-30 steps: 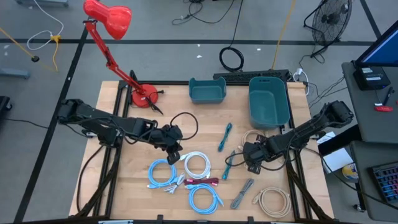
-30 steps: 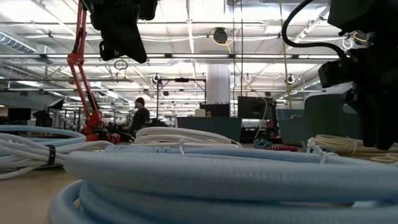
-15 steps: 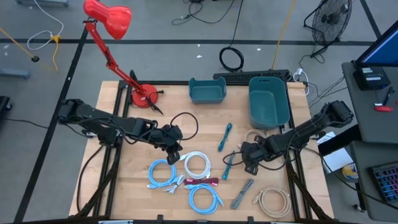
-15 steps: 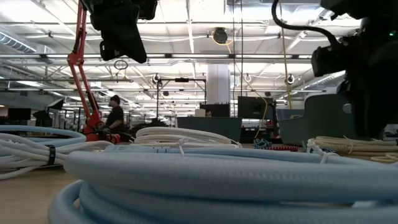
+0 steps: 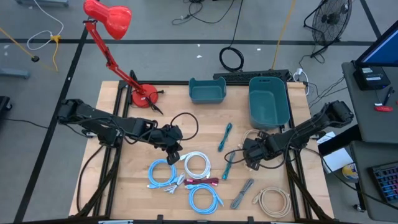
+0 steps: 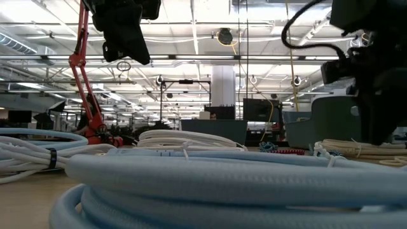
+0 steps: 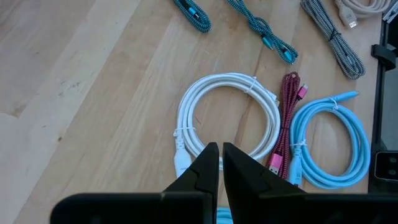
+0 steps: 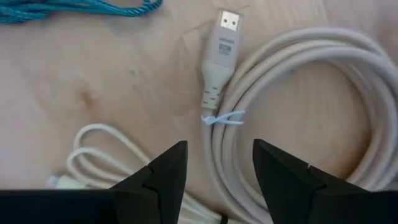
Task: Pick & Place USB Port
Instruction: Put the right brown HDMI cable into the right blue bin
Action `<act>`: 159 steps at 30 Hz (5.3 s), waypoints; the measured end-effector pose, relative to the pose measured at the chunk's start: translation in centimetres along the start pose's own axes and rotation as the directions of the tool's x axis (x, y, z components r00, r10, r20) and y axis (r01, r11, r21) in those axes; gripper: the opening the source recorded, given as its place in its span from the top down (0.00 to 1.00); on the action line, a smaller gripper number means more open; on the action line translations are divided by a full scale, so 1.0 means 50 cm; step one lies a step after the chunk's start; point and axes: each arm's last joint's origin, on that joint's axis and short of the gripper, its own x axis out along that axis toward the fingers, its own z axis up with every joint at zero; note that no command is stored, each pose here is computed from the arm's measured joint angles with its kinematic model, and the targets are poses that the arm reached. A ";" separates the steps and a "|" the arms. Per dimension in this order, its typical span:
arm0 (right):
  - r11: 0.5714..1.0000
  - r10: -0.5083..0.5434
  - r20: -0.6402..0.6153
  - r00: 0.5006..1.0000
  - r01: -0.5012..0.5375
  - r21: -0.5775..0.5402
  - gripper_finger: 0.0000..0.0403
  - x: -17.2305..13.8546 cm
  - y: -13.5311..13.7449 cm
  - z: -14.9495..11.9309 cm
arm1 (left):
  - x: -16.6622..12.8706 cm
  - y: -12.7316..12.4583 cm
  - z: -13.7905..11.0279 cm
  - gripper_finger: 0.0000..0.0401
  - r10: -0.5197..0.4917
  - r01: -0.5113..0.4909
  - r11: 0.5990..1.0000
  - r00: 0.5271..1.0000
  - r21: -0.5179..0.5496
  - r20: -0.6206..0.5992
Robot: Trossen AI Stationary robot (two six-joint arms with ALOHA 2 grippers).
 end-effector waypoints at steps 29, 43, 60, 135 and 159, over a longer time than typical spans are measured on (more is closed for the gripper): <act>0.955 0.141 -0.074 0.987 -0.116 0.272 0.91 0.045 -0.012 -0.014 | 0.000 0.000 0.000 0.94 -0.001 0.001 1.000 1.000 -0.015 0.000; 0.952 0.202 0.274 0.940 -0.254 0.171 0.93 -0.218 0.020 0.174 | 0.000 0.000 0.003 0.94 0.013 -0.013 1.000 1.000 0.007 0.028; 0.879 -0.249 0.077 0.966 0.192 0.437 0.93 -0.250 -0.221 0.231 | -0.001 -0.017 -0.007 0.94 -0.011 0.011 1.000 1.000 0.003 0.020; 0.978 -0.035 -0.166 0.985 0.068 0.198 0.76 -0.120 -0.316 0.093 | -0.007 -0.058 -0.045 0.94 -0.027 0.027 1.000 0.999 0.005 -0.021; 0.819 -0.226 -0.434 0.872 0.411 0.400 0.85 -0.138 -0.326 0.040 | -0.007 -0.058 -0.043 0.94 -0.025 0.025 1.000 1.000 0.009 -0.010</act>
